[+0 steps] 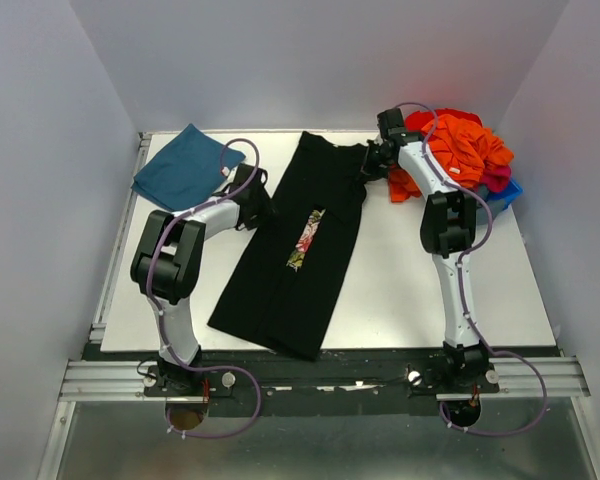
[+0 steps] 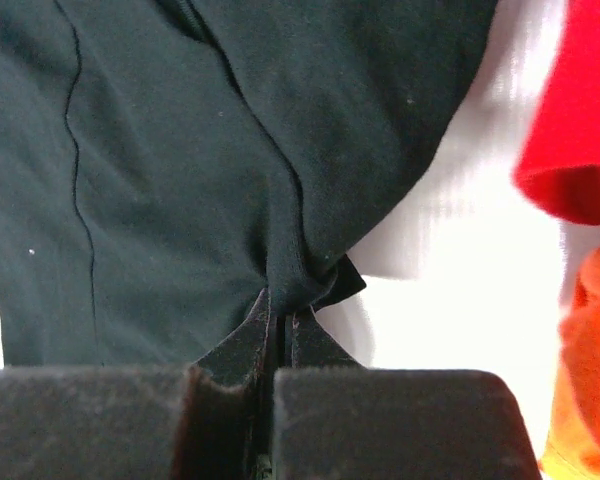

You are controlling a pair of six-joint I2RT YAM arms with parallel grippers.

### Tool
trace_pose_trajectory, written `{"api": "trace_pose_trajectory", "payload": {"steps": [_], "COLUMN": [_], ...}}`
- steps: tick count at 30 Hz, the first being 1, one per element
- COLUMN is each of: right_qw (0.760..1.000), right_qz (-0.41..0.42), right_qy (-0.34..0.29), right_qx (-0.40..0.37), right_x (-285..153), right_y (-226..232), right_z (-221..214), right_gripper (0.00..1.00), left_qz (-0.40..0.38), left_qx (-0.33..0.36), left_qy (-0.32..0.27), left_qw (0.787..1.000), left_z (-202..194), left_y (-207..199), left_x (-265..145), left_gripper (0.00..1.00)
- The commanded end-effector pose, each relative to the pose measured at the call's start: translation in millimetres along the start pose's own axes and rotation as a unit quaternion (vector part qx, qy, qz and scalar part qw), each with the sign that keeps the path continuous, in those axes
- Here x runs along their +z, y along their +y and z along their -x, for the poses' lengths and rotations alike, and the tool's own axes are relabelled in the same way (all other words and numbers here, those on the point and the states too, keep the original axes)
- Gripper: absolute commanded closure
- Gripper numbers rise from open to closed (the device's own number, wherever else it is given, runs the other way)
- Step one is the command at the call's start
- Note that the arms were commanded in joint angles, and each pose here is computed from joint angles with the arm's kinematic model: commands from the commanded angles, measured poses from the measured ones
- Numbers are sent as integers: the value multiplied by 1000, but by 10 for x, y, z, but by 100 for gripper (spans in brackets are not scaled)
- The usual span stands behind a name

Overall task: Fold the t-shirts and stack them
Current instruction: Rotate the tshirt 90 degrees

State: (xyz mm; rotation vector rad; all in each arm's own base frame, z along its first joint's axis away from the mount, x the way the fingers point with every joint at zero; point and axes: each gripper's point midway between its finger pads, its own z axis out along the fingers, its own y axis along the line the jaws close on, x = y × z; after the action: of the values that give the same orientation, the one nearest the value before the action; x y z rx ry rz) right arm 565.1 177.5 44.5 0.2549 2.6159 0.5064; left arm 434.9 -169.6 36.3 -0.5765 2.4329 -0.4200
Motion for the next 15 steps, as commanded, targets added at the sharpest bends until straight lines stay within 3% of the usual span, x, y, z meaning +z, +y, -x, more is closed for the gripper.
{"api": "trace_pose_trajectory", "payload": {"steps": [1,4,12,15], "right_qw": [999,998,995,995], "right_qz": [37,51,71,74], "right_qy": [25,31,51,60], "right_qx": [-8,-8,-39,-44], "right_x": [39,67,87,79], "right_y": [84,119,396,476], "right_z": [-92,-121,-337,-450], "right_gripper": [95,95,97,97], "left_qz": [33,30,64,65], "left_qx": [-9,-10,-31,-47], "left_qy": [11,9,32,37], "left_qw": [999,999,997,996], "left_z": [-20,-38,-326,-537], "left_y": [189,242,551,713], "left_x": [91,81,11,-134], "left_gripper": [40,43,68,70]}}
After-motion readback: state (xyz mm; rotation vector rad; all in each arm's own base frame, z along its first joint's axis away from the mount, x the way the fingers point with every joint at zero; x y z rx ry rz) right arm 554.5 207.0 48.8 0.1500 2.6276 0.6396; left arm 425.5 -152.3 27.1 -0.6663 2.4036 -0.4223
